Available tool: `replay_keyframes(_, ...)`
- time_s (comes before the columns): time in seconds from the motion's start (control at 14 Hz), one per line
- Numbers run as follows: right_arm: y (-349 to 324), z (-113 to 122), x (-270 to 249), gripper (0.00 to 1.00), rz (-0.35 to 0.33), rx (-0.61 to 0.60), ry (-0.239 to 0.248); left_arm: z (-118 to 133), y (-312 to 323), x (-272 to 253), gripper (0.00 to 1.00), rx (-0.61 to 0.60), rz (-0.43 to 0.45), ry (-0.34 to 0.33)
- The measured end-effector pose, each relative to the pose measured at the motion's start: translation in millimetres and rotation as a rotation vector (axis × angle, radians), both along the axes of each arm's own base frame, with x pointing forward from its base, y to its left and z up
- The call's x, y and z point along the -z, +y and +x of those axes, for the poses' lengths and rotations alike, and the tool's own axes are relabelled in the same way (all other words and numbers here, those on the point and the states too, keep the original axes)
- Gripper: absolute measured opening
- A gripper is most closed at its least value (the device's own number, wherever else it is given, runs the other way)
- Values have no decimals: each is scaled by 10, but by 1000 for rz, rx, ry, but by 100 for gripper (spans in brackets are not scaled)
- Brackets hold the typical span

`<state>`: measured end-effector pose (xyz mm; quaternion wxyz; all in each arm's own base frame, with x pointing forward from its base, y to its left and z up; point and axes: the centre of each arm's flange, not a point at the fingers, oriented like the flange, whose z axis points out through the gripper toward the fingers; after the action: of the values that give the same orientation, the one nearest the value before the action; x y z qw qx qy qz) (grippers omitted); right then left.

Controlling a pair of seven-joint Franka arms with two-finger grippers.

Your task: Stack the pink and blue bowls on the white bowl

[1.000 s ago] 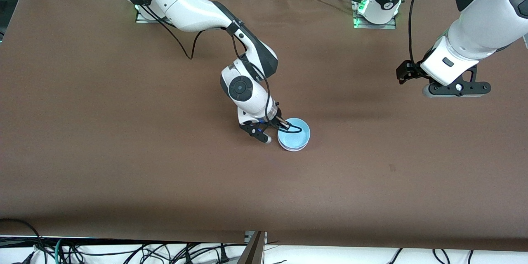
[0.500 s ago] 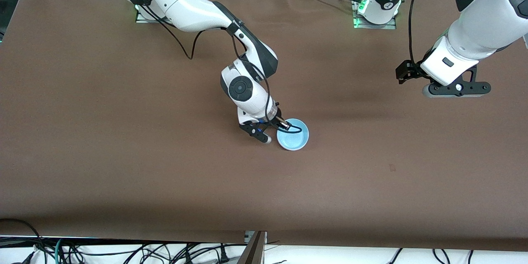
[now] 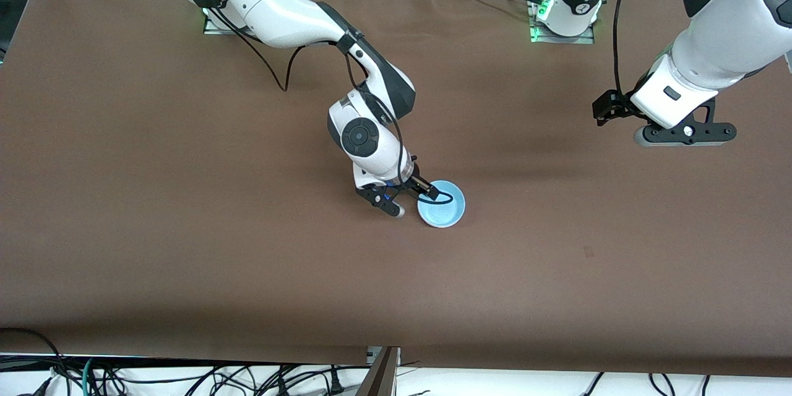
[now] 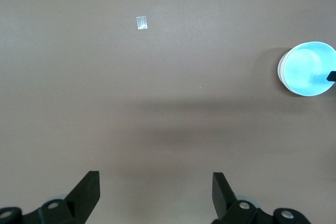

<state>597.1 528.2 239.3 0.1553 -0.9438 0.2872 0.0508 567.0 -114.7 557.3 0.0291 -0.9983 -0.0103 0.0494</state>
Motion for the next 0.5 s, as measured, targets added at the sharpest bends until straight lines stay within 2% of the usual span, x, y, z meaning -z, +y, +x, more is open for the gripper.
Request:
replay_keyframes(0.21, -156, 125, -160, 100, -26, -14, 28, 0, 0, 0, 95, 0, 0, 0)
replay_keyframes(0.36, -463, 295, -505, 100, -62, -118, 39, 1, -1, 0, 96, 0, 0, -1)
replay_keyframes(0.5, -1062, 517, -1077, 100, -113, -266, 51, 6, -2, -3, 97, 0, -2, -5)
